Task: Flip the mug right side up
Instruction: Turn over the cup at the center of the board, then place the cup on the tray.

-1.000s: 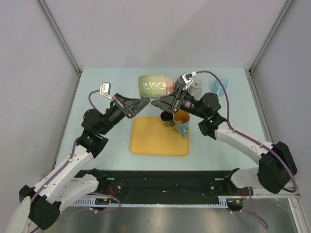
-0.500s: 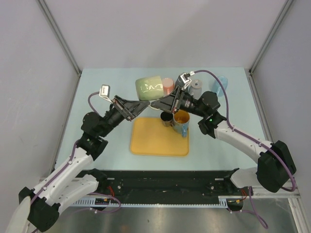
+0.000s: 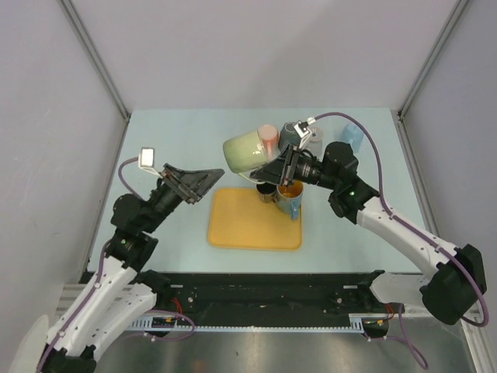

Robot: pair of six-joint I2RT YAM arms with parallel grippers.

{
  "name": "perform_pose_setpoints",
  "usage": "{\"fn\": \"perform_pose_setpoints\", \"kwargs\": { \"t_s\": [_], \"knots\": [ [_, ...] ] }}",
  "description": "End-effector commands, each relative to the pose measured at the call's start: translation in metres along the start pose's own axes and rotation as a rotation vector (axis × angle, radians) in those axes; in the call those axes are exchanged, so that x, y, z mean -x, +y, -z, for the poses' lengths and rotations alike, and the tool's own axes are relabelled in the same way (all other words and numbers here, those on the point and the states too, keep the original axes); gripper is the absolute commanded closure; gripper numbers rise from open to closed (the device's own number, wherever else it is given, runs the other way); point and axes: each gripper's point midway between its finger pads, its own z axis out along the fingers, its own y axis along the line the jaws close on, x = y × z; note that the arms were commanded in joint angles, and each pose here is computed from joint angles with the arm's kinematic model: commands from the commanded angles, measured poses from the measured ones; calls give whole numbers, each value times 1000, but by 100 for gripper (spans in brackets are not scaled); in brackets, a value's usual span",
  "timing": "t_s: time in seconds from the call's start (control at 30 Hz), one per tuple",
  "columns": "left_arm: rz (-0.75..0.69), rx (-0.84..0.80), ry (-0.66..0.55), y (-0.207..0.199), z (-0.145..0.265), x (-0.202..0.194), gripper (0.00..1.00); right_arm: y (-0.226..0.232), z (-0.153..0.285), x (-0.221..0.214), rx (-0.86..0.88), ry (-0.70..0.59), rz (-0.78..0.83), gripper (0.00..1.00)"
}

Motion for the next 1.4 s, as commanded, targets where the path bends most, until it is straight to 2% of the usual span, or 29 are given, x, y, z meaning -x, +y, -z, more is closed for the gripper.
{"fn": "perform_pose_setpoints", "kwargs": {
  "t_s": [0.0,0.03,0.17,0.4,0.67,0.83,1.37],
  "knots": [
    [-125,115,-93,24,25,15,6,21,17,20,-69,-52,215,100],
    [-124,121,-103,28,31,14,0,10,19,13,-128,-21,207,100],
    [-132,218,-140,47,42,17,0,-10,13,-7,-291,39,308,100],
    [-83,372,-50,56,59,5,0,-57,-6,-44,-501,155,387,100],
    [-111,285,-101,11,75,19,0,-110,-27,-77,-633,248,414,100],
    [-134,211,-143,-18,86,28,0,-142,-34,-82,-735,246,456,100],
    [-127,233,-132,-1,89,18,0,-203,-54,-85,-934,226,566,100]
  ]
}}
